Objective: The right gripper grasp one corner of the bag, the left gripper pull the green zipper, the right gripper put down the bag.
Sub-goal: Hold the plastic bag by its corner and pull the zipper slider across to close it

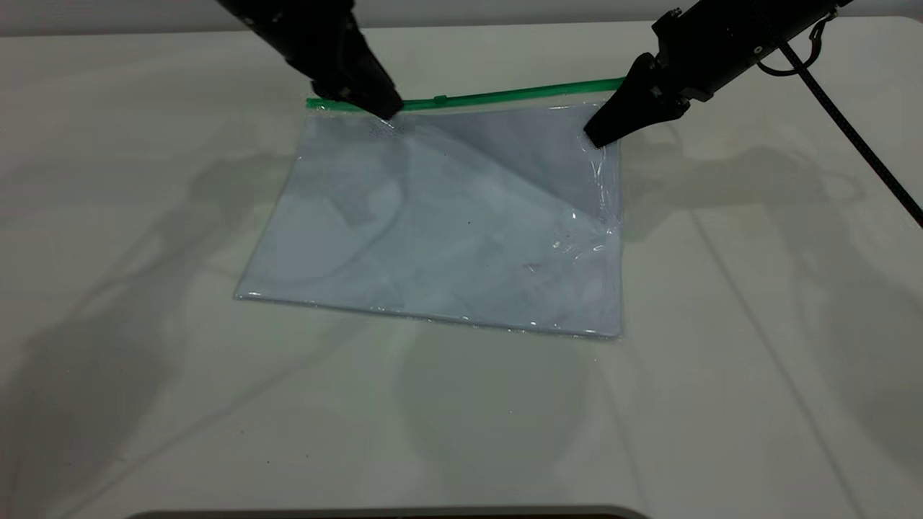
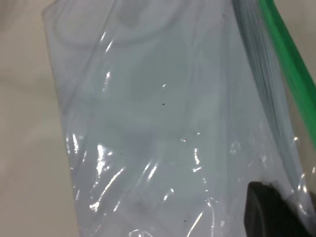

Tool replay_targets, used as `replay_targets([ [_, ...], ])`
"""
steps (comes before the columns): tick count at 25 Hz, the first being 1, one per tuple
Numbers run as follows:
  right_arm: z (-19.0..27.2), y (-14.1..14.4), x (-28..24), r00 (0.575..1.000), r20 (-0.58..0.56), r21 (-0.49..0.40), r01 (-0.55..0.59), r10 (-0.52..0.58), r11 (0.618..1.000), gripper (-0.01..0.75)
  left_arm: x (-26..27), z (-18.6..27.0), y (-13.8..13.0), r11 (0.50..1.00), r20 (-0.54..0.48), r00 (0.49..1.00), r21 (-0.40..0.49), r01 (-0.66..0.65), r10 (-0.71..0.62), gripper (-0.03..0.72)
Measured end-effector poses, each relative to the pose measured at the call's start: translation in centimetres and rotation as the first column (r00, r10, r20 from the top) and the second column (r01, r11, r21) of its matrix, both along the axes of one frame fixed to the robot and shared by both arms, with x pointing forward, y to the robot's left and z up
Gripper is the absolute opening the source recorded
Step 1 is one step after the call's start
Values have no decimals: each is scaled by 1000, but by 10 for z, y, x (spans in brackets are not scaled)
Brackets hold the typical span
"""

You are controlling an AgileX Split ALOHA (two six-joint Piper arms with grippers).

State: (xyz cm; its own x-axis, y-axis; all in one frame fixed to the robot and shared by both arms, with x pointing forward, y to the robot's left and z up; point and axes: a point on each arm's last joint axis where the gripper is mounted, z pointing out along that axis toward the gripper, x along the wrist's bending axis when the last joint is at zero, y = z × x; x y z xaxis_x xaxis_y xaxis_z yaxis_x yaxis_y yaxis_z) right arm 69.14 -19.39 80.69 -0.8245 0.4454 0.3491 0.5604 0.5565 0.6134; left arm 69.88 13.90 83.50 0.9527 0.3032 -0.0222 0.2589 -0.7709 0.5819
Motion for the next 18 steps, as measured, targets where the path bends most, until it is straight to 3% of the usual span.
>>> replay_targets([
  [2,1,1,-1,1000,-11,12,-12,12,1000,33,1,1,-5,1000,10,1000,-12,-10,10,465],
  [5,1,6,-4,999,-17,20,-31,32,999,33,5,10,-13,998,31,999,-50,-25,27,500],
  [12,3,15,-7,998,-16,53,-65,66,996,33,16,19,-22,996,58,998,-92,-9,14,460],
  [18,4,16,-8,996,-23,68,-83,85,994,33,16,0,-20,999,2,1000,-40,12,-12,454],
])
